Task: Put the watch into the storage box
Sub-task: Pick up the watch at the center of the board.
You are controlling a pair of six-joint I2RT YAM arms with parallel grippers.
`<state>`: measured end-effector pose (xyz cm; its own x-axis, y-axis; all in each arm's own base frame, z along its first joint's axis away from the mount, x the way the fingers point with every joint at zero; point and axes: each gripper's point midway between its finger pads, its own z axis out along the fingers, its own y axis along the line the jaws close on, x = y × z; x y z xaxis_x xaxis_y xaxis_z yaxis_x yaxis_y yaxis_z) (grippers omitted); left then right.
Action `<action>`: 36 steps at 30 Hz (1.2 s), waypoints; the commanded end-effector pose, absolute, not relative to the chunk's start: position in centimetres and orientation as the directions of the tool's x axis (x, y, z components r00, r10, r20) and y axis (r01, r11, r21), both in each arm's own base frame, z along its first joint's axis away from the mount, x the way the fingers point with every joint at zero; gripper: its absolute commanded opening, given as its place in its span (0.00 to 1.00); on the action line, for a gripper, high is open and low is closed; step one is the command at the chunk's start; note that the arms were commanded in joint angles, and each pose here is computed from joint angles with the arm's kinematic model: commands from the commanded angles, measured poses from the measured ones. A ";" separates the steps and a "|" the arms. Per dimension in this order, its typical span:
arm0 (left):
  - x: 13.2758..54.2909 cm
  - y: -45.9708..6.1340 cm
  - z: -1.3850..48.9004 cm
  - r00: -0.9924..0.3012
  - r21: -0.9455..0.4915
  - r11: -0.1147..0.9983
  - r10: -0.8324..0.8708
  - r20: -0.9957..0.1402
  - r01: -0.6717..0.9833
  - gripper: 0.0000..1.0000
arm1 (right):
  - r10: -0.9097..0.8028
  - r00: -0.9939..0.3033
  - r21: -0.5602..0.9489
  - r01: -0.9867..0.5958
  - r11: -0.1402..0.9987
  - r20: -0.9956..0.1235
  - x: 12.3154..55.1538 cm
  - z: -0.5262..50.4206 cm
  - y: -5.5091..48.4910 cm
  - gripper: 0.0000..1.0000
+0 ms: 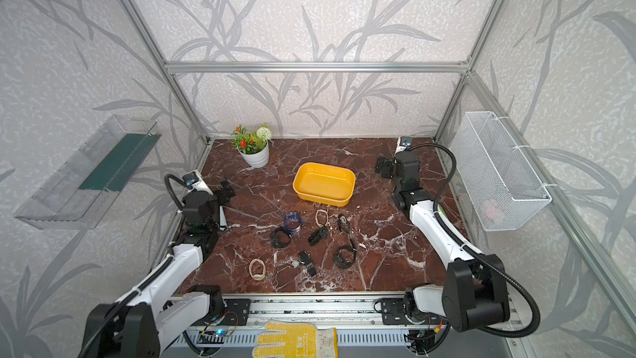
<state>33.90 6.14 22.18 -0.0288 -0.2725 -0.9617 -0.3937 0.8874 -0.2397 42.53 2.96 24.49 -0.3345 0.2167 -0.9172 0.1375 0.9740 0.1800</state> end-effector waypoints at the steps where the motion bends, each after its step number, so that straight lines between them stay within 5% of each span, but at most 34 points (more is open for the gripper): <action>1: 32.9 5.6 22.1 -0.007 -0.362 0.850 -0.395 -0.919 -0.382 0.99 | 0.367 -0.558 0.319 0.186 0.929 -0.744 39.8 17.8 4.2 0.99; 11: 33.6 -5.9 24.6 -0.273 -0.318 0.948 -0.307 -0.912 -0.007 0.99 | 0.142 -0.718 0.176 0.027 0.984 -0.682 34.1 16.7 10.2 0.95; 18: 30.4 -15.5 24.3 -0.454 -0.203 0.928 -0.042 -0.890 0.312 0.99 | 0.067 -0.771 0.168 -0.053 0.984 -0.634 30.4 14.7 13.3 0.76; 21: 29.2 -18.3 24.2 -0.479 -0.165 0.885 0.073 -0.875 0.435 0.99 | 0.040 -0.798 0.171 -0.079 0.982 -0.601 29.4 13.4 14.4 0.65; 26: 27.0 -22.6 22.8 -0.472 -0.124 0.766 0.252 -0.845 0.630 0.99 | 0.002 -0.828 0.150 -0.100 0.984 -0.560 28.3 11.5 15.8 0.64; 36: 24.8 -24.6 21.5 -0.457 -0.147 0.704 0.275 -0.846 0.695 0.99 | -0.058 -0.878 0.083 -0.111 0.990 -0.476 28.4 8.5 19.3 0.50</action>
<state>25.63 -24.26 21.12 -0.4921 0.2654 -0.8291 0.6642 0.7301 -0.1606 27.74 18.89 8.06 -0.8748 -0.0790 -0.4780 -0.1418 0.9852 0.0967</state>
